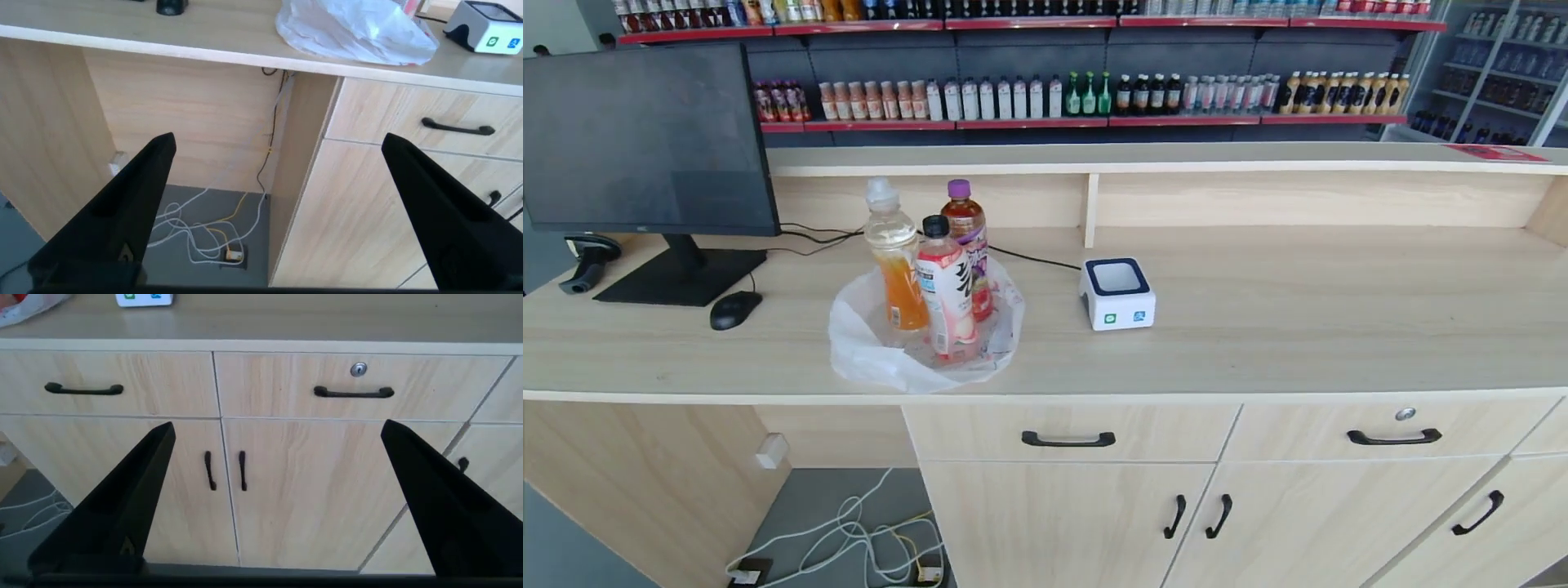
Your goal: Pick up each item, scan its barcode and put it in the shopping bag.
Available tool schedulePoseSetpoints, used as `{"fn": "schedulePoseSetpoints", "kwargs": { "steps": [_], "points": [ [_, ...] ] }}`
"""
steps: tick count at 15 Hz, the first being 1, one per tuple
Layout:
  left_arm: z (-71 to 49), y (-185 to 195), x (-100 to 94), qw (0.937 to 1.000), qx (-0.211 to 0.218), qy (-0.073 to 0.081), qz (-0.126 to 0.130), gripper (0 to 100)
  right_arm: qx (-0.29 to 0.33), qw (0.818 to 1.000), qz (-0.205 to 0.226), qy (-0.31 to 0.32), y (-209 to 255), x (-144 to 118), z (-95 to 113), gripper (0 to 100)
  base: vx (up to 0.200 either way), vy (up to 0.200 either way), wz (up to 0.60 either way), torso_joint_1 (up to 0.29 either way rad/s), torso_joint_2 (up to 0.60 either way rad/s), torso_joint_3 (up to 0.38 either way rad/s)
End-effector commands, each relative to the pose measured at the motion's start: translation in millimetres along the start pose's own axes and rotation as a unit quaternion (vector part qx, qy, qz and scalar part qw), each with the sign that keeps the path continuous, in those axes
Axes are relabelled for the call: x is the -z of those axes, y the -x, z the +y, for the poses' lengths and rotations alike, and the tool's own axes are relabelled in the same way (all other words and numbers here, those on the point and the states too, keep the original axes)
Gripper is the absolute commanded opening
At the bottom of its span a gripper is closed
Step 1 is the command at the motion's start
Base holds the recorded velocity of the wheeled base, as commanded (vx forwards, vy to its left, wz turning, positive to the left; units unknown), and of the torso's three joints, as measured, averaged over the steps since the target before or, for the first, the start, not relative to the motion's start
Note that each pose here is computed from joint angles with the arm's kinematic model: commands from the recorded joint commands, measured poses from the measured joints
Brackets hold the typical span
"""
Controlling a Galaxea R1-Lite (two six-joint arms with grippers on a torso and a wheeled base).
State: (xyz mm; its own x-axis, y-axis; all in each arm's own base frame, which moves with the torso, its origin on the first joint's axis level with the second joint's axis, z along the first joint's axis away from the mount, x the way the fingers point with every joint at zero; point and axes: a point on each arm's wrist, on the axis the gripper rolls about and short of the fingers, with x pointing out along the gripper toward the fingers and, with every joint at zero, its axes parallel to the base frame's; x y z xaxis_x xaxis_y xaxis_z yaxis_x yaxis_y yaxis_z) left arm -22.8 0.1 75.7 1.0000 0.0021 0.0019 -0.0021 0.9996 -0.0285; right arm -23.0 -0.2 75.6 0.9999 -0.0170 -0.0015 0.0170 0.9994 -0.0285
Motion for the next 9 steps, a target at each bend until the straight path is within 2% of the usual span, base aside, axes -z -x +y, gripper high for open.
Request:
{"fn": "schedulePoseSetpoints", "kwargs": {
  "steps": [1, 2, 9],
  "points": [
    [0.0, 0.0, 0.0, 1.0000, 0.000, 0.000, 0.000, 100, 0.001, 1.000, 0.001, 0.000, -0.2, -0.1, 0.1, 100, 0.000, -0.200, 0.00, 0.007, 0.00, 0.002],
    [0.0, 0.0, 0.0, 1.0000, 0.000, 0.000, 0.000, 100, 0.001, 1.000, 0.001, 0.000, -0.2, -0.1, 0.1, 100, 0.000, -0.200, 0.00, 0.002, 0.00, 0.002],
    [0.0, 0.0, 0.0, 1.0000, 0.000, 0.000, 0.000, 100, 0.001, 1.000, 0.001, 0.000, -0.2, -0.1, 0.1, 100, 0.000, 0.000, 0.00, 0.000, 0.00, 0.000]
  ]
}}
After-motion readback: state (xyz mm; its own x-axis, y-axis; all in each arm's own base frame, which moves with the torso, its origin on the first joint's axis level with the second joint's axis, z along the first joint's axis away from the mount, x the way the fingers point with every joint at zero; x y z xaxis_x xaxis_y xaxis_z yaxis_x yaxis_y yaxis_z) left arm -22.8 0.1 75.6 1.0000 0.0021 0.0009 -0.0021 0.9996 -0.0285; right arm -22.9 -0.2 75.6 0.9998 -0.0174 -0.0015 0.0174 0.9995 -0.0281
